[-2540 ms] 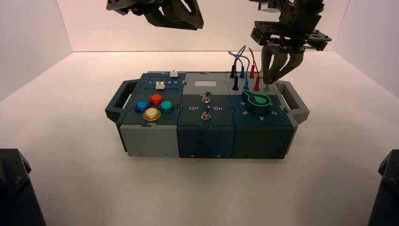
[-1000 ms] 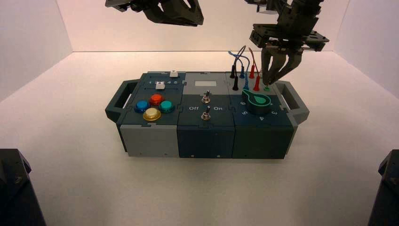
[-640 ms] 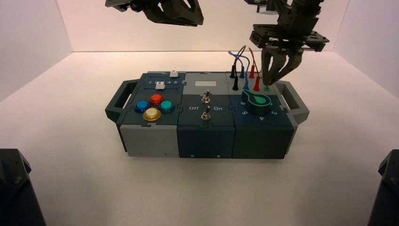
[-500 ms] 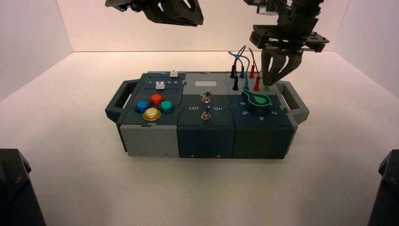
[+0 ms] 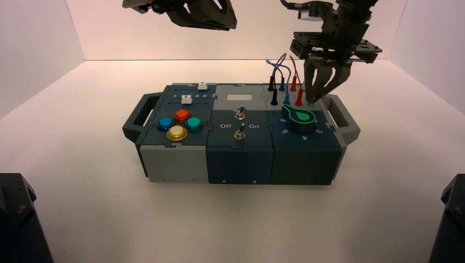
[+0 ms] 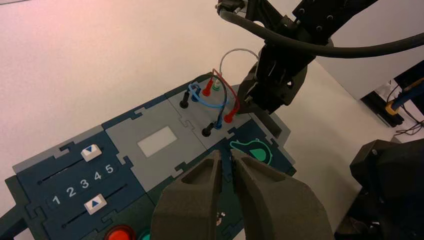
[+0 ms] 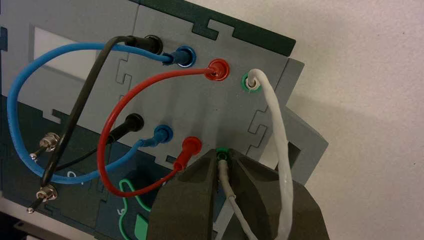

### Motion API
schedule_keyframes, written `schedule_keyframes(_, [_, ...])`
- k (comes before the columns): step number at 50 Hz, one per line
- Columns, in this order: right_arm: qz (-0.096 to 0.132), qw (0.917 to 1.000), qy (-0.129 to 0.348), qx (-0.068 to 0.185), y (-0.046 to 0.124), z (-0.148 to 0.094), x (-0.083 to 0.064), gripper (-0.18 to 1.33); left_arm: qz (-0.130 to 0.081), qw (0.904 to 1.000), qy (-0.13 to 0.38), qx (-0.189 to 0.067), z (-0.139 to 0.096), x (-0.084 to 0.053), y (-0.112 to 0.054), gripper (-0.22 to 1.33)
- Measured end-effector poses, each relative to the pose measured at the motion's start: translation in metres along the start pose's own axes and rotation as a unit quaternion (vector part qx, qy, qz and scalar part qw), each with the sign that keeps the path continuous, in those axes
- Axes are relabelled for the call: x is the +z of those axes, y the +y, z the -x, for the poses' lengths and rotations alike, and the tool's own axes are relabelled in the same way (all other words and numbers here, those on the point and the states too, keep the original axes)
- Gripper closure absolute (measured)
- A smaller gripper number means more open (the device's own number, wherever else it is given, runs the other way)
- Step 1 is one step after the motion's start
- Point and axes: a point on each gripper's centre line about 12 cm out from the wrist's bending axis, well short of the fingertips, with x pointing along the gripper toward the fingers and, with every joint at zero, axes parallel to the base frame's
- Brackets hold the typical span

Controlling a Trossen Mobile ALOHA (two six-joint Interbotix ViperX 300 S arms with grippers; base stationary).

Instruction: Insert the white wire.

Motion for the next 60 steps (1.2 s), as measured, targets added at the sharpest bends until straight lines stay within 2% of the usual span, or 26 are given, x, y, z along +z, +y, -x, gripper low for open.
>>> schedule_keyframes(21, [0.011, 0.9999, 0.013, 0.0, 0.0048, -0.0033, 0.0033, 1.05, 0.0, 1.0, -0.004, -0.001, -0.0001, 0.0035, -0.0008, 0.89])
schedule_keyframes(30, [0.011, 0.9997, 0.02, 0.001, 0.0056, -0.0041, 0.0047, 0.96, -0.001, 1.0, -0.005, -0.001, 0.0002, 0.0038, -0.0009, 0.89])
schedule_keyframes(34, [0.015, 0.9997, 0.022, 0.001, 0.0075, -0.0048, 0.0054, 0.78, -0.003, 1.0, -0.005, -0.001, 0.0002, 0.0038, -0.0009, 0.89])
schedule_keyframes(38, [0.016, 0.9996, 0.022, 0.002, 0.0082, -0.0043, 0.006, 0.77, -0.003, 1.0, -0.003, 0.0, -0.0001, 0.0035, -0.0003, 0.89])
schedule_keyframes(45, [0.017, 0.9996, 0.023, 0.002, 0.0091, -0.0046, 0.0061, 0.61, -0.005, 1.0, -0.004, -0.001, 0.0002, 0.0036, -0.0008, 0.89])
schedule_keyframes(60, [0.024, 0.9994, 0.024, -0.004, 0.0091, -0.0037, 0.0062, 0.59, -0.007, 1.0, -0.005, -0.001, 0.0009, 0.0043, -0.0006, 0.89])
